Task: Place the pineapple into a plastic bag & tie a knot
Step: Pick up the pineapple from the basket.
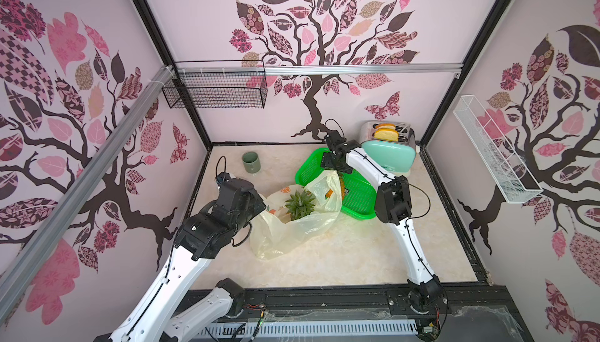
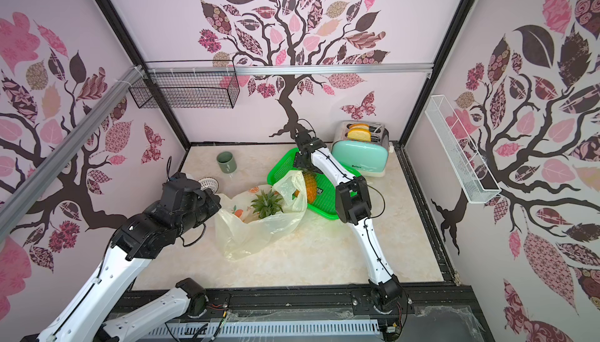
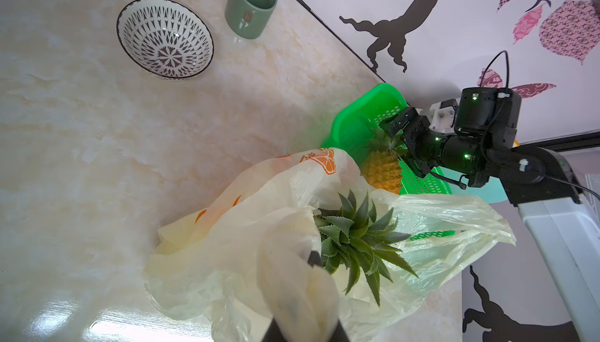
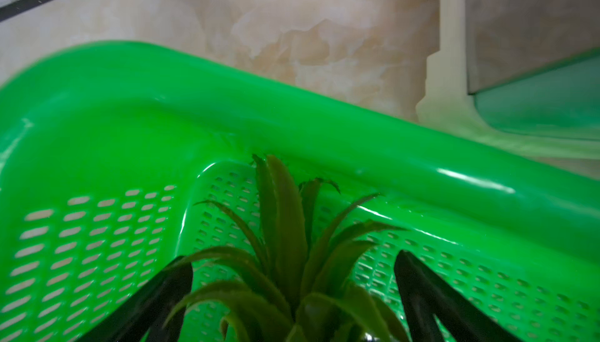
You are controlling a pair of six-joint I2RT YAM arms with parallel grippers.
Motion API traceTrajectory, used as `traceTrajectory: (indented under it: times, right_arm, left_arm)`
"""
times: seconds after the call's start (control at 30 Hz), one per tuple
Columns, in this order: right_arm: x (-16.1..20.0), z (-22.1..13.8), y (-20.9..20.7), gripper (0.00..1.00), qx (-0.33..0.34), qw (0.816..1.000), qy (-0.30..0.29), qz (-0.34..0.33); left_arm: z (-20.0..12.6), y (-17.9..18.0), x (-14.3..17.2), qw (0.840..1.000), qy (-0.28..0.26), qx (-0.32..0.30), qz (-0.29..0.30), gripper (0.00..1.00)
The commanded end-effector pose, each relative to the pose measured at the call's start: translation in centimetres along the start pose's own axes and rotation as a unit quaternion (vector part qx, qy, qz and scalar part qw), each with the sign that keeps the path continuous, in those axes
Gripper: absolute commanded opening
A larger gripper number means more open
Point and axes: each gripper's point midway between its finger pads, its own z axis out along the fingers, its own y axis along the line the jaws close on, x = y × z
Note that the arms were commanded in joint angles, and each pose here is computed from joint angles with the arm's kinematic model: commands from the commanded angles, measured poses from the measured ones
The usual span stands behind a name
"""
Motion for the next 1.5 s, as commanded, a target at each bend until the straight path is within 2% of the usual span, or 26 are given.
traceTrajectory:
  times: [0.0, 0.1, 0.33, 0.4, 0.57, 0.67, 0.87, 1.03, 1.23, 1.47]
  right_arm:
    - [-0.2, 0.6, 0.0, 0.99, 0.001, 1.000, 0.002, -0.008]
    - [-0.3, 1.6, -0.4, 0.99, 0.004, 1.000, 0.005, -0.003]
    - [-1.1, 2.6, -0.7, 0.83, -0.011, 1.000, 0.002, 0.012]
    - [-1.4, 2.3, -0.5, 0.73, -0.017, 1.000, -0.001, 0.012]
    - [-2.1, 0.9, 0.0, 0.37, -0.040, 0.999, -0.013, 0.017]
    - [-2.8, -0.6, 0.2, 0.25, -0.052, 0.998, -0.028, 0.016]
    - [-5.5, -6.4, 1.1, 0.00, -0.094, 0.993, -0.076, 0.012]
    - [-7.1, -11.3, 1.6, 0.00, -0.134, 0.984, -0.117, 0.010]
    - [-7.7, -15.3, 1.5, 0.00, -0.167, 0.974, -0.155, 0.003]
    - [-7.6, -17.2, 1.2, 0.00, -0.191, 0.964, -0.186, -0.015]
  left_arm:
    - [-0.7, -0.3, -0.8, 1.000, -0.014, 0.007, 0.000, 0.00]
    - [-0.5, -0.2, -0.6, 1.000, -0.010, 0.009, 0.000, 0.00]
    - [-0.3, -0.1, -0.3, 1.000, -0.006, 0.007, -0.002, 0.00]
    - [-0.3, -0.1, -0.3, 1.000, -0.006, 0.007, -0.001, 0.00]
    - [-0.4, 0.0, -0.3, 1.000, -0.008, 0.007, -0.003, 0.00]
    - [-0.5, 0.1, -0.3, 1.000, -0.008, 0.007, -0.005, 0.00]
    - [-0.6, 0.2, -0.2, 1.000, -0.007, 0.007, -0.008, 0.00]
    - [-0.6, 0.2, -0.2, 1.000, -0.007, 0.009, -0.013, 0.00]
    - [-0.5, 0.3, 0.0, 1.000, -0.006, 0.011, -0.015, 0.00]
    - [-0.7, 0.2, -0.1, 1.000, -0.007, 0.016, -0.016, 0.00]
